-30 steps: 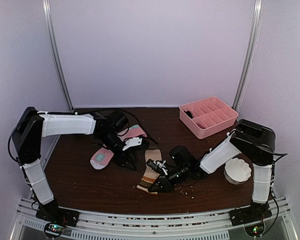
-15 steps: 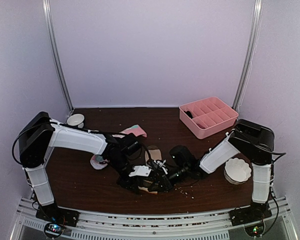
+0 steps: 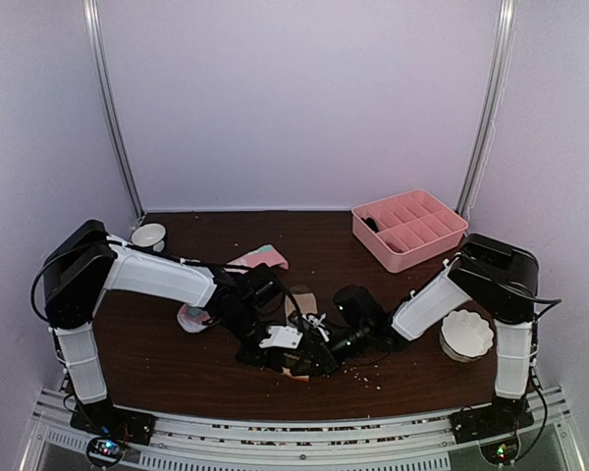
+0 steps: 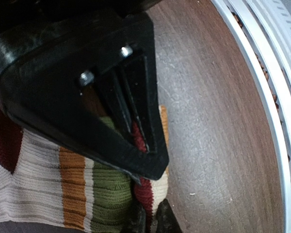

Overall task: Roll the socks
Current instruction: Roll the sock at the center of the board.

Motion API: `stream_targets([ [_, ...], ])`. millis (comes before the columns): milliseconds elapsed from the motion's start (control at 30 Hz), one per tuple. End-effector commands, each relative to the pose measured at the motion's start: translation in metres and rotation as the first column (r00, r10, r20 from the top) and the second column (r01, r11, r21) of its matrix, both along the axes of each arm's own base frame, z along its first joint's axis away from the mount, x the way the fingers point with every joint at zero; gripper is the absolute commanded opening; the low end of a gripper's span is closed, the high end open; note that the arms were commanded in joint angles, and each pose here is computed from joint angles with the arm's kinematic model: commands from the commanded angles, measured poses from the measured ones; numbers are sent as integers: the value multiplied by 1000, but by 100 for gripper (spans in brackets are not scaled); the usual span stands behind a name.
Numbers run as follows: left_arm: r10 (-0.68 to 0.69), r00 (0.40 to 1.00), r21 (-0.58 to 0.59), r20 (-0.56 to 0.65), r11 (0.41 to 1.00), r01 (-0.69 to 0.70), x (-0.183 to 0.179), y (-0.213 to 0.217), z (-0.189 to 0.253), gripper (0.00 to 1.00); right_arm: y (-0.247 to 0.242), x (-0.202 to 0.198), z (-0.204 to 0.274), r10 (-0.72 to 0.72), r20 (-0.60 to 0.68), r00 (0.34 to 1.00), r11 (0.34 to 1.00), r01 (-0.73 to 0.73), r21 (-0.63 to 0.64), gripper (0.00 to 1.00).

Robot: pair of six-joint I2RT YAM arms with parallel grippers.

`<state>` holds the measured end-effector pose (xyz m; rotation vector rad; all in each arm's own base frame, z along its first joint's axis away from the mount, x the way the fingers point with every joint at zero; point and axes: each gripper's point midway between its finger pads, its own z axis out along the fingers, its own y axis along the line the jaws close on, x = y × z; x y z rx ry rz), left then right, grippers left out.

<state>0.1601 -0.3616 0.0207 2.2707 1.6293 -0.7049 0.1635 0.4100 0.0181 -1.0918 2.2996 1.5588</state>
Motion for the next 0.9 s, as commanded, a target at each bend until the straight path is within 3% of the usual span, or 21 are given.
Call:
stream_targets([
  [0, -7, 1000, 80, -21, 997, 8, -5, 11, -20, 7, -54, -8, -74, -127, -121, 984, 947, 84, -310, 1],
  [67, 13, 999, 92, -29, 996, -11, -3, 12, -22, 5, -52, -7, -71, -125, -115, 985, 949, 85, -303, 3],
  [200, 69, 985, 103, -156, 993, -53, -4, 14, -14, 0, -56, 2, -63, -143, -56, 988, 945, 119, -305, 31],
  [400, 107, 966, 123, -236, 989, -80, -4, 26, -9, 0, -68, 26, -30, -221, 14, 975, 943, 217, -251, 42],
  [433, 110, 966, 128, -236, 989, -81, -5, 27, -9, 0, -70, 27, -27, -216, 37, 976, 942, 218, -255, 81],
  [467, 113, 965, 132, -235, 988, -83, -4, 27, -9, 0, -73, 30, -25, -215, 65, 974, 937, 225, -265, 98],
  [600, 122, 960, 131, -251, 987, -91, -7, 27, -2, 0, -85, 49, -9, -239, 215, 947, 914, 294, -278, 100],
  [700, 122, 961, 128, -250, 987, -92, -7, 28, 7, 0, -101, 76, 7, -295, 376, 878, 862, 414, -291, 100],
  [767, 120, 963, 143, -241, 986, -88, -6, 29, 8, 0, -118, 102, 26, -363, 512, 778, 795, 546, -265, 99],
  [867, 113, 966, 171, -233, 983, -73, -3, 27, 6, 0, -140, 124, 62, -507, 613, 606, 702, 703, -114, 100],
])
